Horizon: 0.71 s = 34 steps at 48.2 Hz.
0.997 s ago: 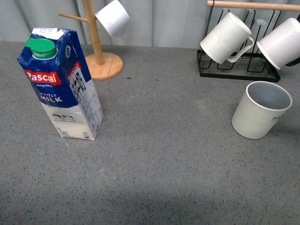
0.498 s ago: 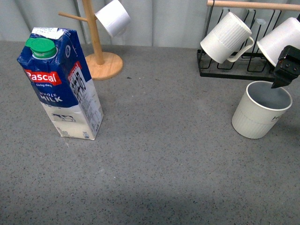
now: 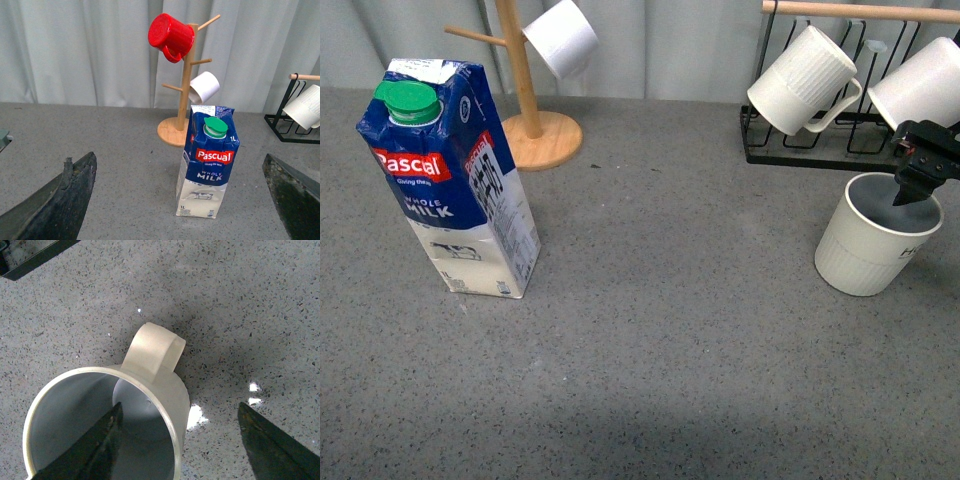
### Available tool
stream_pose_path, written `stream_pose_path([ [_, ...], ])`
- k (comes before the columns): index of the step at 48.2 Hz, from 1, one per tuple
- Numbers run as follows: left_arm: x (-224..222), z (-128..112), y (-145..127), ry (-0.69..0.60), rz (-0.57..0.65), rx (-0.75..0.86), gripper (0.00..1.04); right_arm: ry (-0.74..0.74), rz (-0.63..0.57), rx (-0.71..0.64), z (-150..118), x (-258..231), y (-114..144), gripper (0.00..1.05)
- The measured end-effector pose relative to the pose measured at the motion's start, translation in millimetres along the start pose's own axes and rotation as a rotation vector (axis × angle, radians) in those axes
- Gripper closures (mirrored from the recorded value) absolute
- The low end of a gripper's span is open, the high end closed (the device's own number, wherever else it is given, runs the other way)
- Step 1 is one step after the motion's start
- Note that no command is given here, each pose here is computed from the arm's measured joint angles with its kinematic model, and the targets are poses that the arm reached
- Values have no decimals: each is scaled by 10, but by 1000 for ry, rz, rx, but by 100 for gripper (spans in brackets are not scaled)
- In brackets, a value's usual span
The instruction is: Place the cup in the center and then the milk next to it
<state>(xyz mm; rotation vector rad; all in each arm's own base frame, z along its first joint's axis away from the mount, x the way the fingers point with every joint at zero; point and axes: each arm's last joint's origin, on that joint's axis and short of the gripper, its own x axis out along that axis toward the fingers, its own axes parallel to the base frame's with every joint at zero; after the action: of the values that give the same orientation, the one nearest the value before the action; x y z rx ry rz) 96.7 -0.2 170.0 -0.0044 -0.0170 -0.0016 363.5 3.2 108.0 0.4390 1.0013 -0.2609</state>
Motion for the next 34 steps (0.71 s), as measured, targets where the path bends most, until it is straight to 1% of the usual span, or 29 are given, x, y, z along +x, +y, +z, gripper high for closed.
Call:
stream_pose_path([
  [4,0,0,0,0,0,0,6,1,5,-3,-4,-1,16,52],
  [6,0,0,0,0,0,0,6,2,7,-5,-5,-2,21,57],
  [7,0,0,0,0,0,0,6,1,7,-4,-2,-3,24,63],
  [14,0,0,0,0,0,0,6,3,6,-6,-4,-2,26,91],
  [19,0,0,0,0,0,0,6,4,3,-8,-6,-2,26,104],
  [28,0,0,0,0,0,0,6,3,7,-20,-11,-6,45,103],
  [34,0,0,0,0,0,0,6,8,50,-43,-26,-61,132,103],
])
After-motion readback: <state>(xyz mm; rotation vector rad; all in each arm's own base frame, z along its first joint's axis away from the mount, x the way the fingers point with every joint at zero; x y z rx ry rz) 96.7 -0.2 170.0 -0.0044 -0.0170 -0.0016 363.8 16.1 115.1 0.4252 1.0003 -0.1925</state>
